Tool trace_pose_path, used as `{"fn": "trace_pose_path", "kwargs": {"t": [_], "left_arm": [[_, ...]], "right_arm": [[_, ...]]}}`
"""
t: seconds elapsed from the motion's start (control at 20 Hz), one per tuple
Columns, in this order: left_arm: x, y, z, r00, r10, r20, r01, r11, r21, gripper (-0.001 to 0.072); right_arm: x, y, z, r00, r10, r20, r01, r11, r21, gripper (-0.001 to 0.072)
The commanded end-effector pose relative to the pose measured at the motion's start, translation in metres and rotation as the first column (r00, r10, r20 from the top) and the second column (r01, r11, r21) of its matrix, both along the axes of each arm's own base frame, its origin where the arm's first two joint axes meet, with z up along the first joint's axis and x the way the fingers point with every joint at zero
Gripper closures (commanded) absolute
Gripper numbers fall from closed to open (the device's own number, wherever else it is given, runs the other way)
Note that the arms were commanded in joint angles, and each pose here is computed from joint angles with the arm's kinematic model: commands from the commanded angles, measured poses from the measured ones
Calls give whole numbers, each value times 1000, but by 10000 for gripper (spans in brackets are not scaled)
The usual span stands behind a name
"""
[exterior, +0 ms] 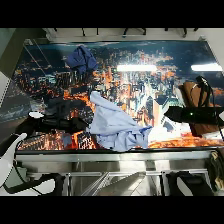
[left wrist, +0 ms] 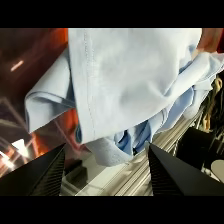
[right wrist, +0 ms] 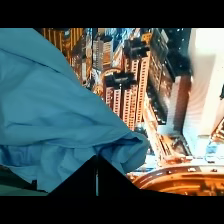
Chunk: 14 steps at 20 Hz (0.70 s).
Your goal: Fold the shirts.
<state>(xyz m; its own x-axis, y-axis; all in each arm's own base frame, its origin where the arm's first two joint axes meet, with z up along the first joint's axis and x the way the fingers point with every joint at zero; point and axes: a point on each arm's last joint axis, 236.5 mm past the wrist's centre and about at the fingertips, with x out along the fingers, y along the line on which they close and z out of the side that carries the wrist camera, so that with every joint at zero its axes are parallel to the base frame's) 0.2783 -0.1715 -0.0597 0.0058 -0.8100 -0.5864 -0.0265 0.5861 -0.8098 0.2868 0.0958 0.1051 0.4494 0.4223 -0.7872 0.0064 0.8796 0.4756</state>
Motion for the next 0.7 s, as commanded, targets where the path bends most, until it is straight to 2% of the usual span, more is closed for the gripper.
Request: {"fn": "trace_pose_path", "kwargs": {"t": [0.0,0.25,0.4,0.45,0.65], "left_arm": [[-2,-21,-21,998,-69,3,69,998,11,151],[13,-41,-28,992,-92,84,85,993,81,151],[12,-41,-28,993,-92,81,85,993,81,153],[12,-41,-28,993,-90,78,83,993,81,182],[7,-58,-25,991,-109,81,104,993,63,182]], "right_arm": [[-1,9,3,1000,7,-3,-7,999,47,686],[-2,19,9,1000,16,-4,-16,996,93,686],[-2,19,9,1000,17,-4,-16,995,96,686],[-2,19,9,1000,16,-4,-16,995,95,686],[-2,19,9,1000,22,1,-22,996,91,686]]}}
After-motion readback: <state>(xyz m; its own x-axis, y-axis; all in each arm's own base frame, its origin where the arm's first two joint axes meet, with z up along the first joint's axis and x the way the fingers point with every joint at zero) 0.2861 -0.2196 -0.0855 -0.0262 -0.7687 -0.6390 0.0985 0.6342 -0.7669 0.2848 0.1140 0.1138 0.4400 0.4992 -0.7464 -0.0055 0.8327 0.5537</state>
